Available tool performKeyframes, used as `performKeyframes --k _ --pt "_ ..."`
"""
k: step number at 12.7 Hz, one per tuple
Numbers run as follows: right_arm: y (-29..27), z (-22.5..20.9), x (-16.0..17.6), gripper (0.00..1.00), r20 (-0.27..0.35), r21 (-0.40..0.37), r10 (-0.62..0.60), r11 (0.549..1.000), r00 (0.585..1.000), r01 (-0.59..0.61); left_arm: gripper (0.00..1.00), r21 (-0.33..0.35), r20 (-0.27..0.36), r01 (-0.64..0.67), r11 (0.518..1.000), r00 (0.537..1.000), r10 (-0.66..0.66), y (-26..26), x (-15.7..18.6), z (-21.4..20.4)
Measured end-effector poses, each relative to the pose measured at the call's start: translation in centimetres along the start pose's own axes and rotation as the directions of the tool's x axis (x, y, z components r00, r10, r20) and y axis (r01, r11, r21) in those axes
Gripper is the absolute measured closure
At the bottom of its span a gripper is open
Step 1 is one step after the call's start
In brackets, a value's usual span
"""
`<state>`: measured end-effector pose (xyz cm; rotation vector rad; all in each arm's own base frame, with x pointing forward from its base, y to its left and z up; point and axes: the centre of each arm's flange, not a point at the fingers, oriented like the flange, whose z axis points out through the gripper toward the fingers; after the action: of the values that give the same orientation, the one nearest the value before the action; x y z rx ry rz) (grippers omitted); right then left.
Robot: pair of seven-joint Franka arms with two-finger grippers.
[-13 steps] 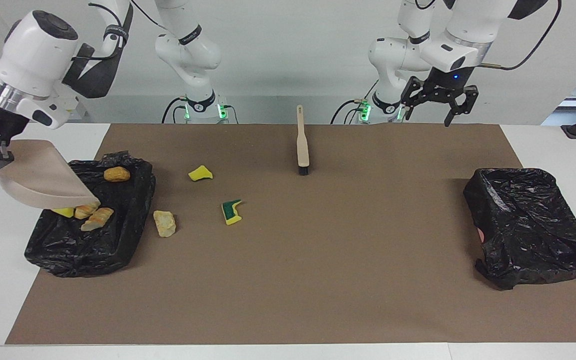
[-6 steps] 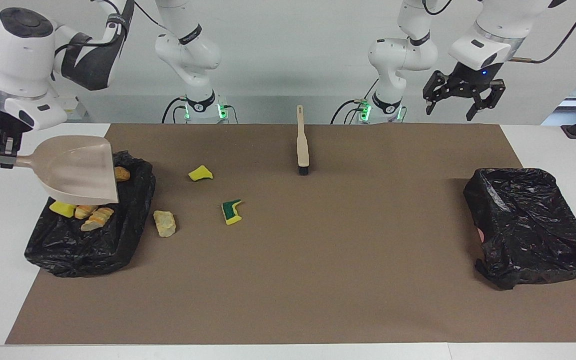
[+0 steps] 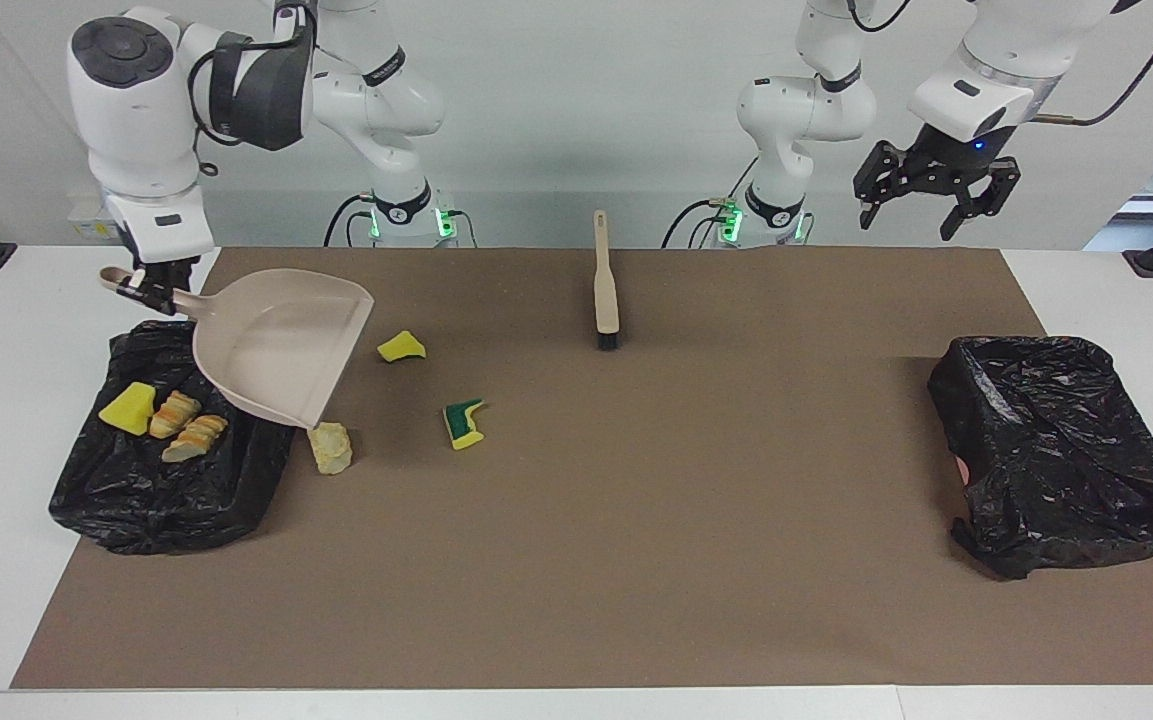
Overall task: Sweep and dump trash in bin
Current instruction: 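Bring the empty dustpan back toward the table center with the right gripper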
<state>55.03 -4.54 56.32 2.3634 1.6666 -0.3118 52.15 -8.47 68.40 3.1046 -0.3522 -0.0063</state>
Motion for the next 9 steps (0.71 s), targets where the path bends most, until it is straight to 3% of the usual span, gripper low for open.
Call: performKeyframes --k 2,4,6,9 --pt "-1.7 0.1 3.9 0.69 -0.056 0.053 0.177 0.983 0.983 -0.174 0.00 -0.001 0.000 0.001 1.000 1.000 -0.001 -1.8 -0.1 0.0" --pt "-3.6 0.0 8.0 0.69 -0.084 0.117 0.356 0.931 0.931 -0.346 0.00 -0.001 0.001 -0.003 1.000 1.000 0.003 -2.5 -0.2 0.0" --pt "-5.5 -0.5 12.4 0.69 -0.085 0.199 0.548 0.827 0.832 -0.525 0.00 -0.001 0.001 -0.007 1.000 1.000 0.007 -2.4 -0.2 0.0" --pt "-8.2 -0.4 19.3 0.69 -0.015 0.284 0.761 0.626 0.649 -0.727 0.00 -0.001 0.001 -0.009 1.000 1.000 0.009 -2.3 -0.2 0.0"
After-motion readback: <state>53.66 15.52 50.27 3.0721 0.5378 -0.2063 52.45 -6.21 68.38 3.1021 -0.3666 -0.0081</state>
